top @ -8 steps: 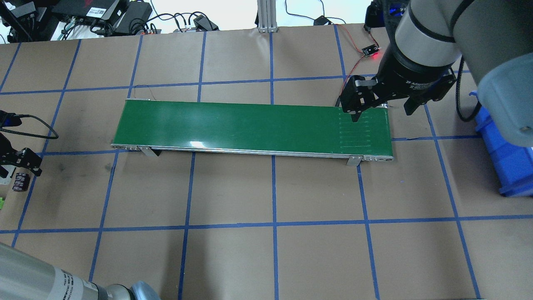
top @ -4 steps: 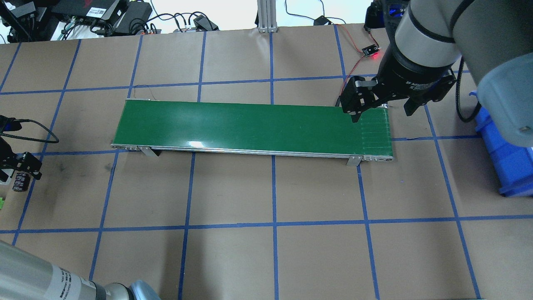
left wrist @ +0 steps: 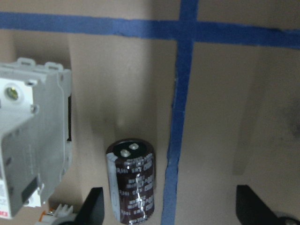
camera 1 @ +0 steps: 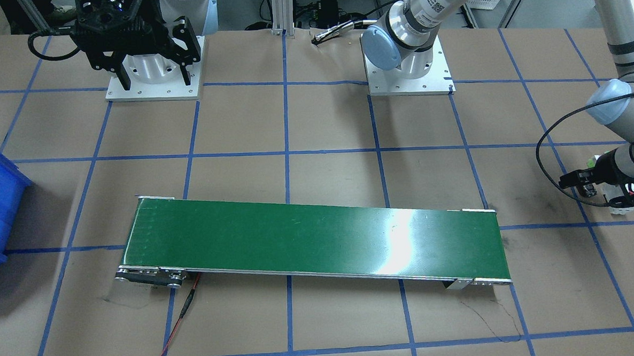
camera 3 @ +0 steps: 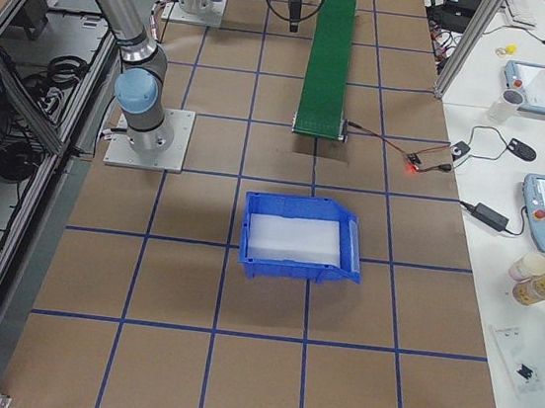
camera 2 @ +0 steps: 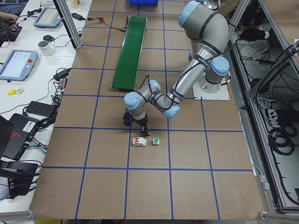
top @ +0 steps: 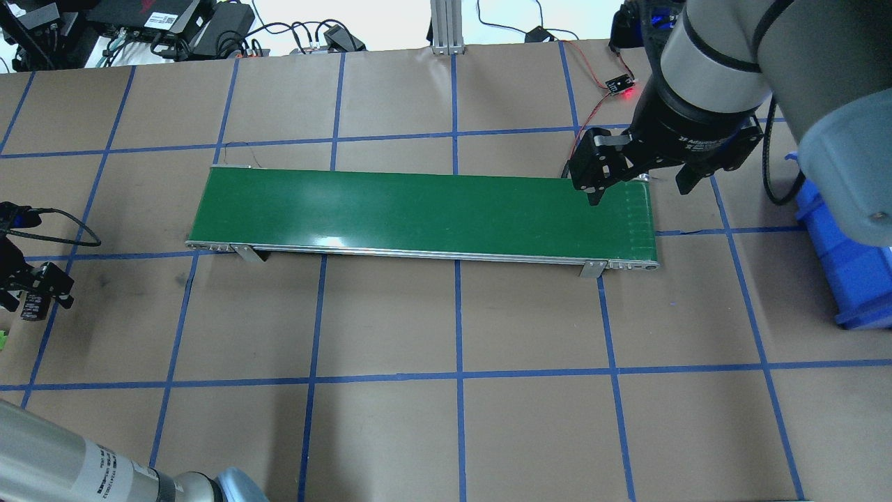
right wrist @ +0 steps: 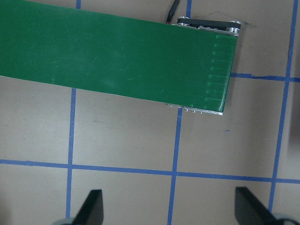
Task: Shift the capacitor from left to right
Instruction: 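Lower the left gripper over the black capacitor and close on it, then lift the capacitor with the left gripper and carry it toward the conveyor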
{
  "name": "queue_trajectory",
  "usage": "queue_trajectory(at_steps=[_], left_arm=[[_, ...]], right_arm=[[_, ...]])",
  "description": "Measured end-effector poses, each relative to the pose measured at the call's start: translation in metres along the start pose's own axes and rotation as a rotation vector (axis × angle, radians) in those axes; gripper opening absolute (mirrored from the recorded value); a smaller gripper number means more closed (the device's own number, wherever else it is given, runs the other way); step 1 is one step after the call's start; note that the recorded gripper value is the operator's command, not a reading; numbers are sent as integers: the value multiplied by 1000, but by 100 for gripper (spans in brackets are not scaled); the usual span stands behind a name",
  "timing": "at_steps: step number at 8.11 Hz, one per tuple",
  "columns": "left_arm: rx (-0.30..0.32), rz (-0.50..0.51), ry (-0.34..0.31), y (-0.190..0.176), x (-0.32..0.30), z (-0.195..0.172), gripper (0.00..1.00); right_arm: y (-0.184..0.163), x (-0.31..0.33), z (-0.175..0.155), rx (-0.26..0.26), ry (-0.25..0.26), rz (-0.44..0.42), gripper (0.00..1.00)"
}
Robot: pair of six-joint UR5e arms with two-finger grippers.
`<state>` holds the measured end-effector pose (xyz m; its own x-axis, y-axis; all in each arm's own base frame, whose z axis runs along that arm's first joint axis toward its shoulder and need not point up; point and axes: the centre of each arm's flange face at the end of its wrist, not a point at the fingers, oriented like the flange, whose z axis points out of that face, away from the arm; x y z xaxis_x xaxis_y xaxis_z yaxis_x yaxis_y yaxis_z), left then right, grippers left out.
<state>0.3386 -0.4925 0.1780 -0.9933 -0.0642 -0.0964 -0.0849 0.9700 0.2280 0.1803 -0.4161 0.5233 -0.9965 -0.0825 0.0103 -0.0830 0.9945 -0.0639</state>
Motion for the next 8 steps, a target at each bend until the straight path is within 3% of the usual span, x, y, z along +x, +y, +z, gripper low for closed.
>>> queue_trajectory(at_steps=[1, 2, 3, 4, 7, 8], left_arm=[[-2, 5, -1, 0, -1, 1, 100], [-2, 6, 1, 0, -1, 1, 83], [-1, 7, 2, 0, -1, 2, 59], [-2, 7, 3, 0, -1, 2, 45], [-5, 10, 2, 0, -1, 3, 35], [-6, 9, 2, 0, -1, 3, 0]], right_arm=[[0, 0, 0, 0, 0, 0, 100], [0, 0, 0, 0, 0, 1, 100], [0, 0, 0, 0, 0, 1, 100], [0, 0, 0, 0, 0, 1, 100], [0, 0, 0, 1, -1, 0, 100], [0, 0, 0, 1, -1, 0, 100]])
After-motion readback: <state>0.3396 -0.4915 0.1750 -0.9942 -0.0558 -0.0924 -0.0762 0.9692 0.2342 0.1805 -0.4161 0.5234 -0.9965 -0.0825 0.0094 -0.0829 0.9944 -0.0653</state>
